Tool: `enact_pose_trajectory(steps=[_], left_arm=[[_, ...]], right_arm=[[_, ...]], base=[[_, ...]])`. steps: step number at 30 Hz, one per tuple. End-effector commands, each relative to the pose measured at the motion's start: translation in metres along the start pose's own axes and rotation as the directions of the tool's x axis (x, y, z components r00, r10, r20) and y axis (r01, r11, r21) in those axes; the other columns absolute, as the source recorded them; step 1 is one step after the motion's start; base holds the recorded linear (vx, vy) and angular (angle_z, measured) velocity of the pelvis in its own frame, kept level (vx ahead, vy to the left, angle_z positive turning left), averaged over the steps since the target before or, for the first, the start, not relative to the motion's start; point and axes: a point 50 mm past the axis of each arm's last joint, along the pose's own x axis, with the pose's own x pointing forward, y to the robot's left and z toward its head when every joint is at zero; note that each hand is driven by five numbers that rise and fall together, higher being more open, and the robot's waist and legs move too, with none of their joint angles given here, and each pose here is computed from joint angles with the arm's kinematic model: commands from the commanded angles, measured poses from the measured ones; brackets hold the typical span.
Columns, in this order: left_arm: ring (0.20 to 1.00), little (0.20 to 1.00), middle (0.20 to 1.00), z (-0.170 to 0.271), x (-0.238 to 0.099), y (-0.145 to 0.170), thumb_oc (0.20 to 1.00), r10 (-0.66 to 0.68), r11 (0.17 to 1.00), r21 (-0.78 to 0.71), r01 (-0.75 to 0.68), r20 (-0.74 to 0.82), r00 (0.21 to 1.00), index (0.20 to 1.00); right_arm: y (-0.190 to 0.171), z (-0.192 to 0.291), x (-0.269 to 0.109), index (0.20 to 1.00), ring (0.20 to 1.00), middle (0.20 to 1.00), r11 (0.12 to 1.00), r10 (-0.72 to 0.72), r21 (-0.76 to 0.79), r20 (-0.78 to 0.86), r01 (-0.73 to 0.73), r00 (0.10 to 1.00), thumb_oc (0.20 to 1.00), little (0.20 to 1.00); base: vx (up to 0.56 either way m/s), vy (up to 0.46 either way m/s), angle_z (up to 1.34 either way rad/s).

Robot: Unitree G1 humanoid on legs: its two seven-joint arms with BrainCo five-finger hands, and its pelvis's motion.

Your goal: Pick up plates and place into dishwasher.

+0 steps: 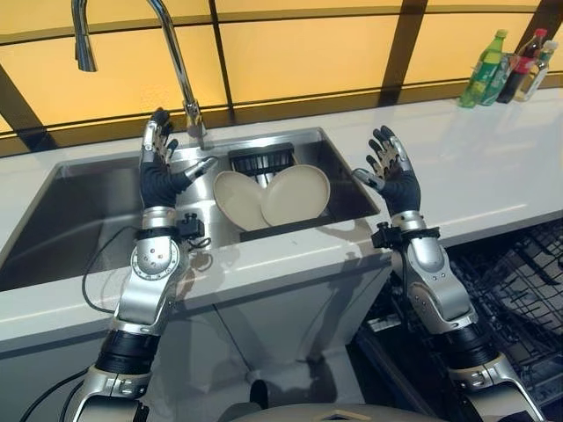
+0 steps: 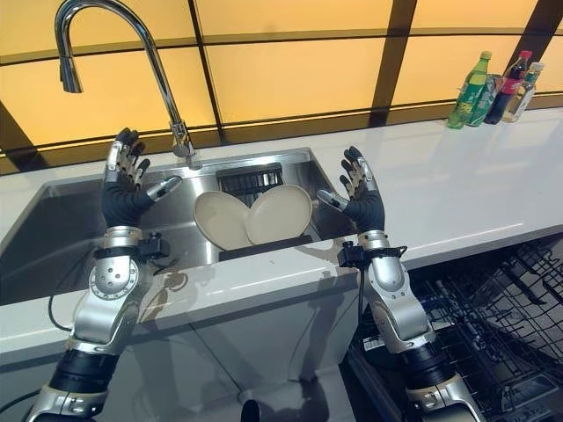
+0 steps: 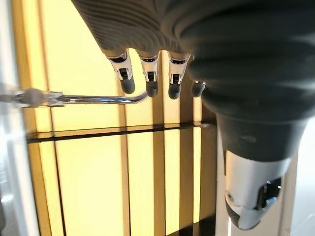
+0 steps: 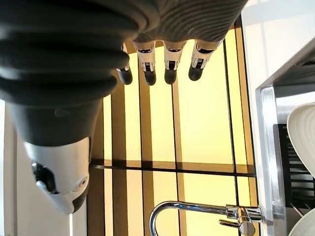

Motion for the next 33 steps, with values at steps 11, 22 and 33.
enact_pose_trajectory(steps=[11,22,33], left_arm=[[1.000,1.000,1.000,-0.001,0.031,0.009,1.000,-0.100,0.964,0.251,0.086,0.043,0.994,1.000],[1.000,1.000,1.000,-0.024,0.041,0.029,1.000,-0.078,0.930,0.353,0.098,-0.071,0.994,1.000],[1.000,1.000,1.000,-0.030,0.039,0.052,1.000,0.001,0.910,0.414,0.028,-0.069,0.998,1.000]], right_arm=[[-0.005,0.022,0.009,1.000,1.000,1.000,0.999,0.035,0.016,0.081,-0.037,0.996,1.000,1.000],[-0.007,0.005,-0.003,1.000,1.000,1.000,0.999,0.029,0.021,-0.013,-0.029,0.999,1.000,1.000],[-0.017,-0.003,-0.015,1.000,1.000,1.000,1.000,0.020,0.006,-0.056,-0.020,0.998,1.000,1.000]], base=[[0.05,-0.005,-0.10],[0.18,0.140,-0.21],[0.10,0.085,-0.14]])
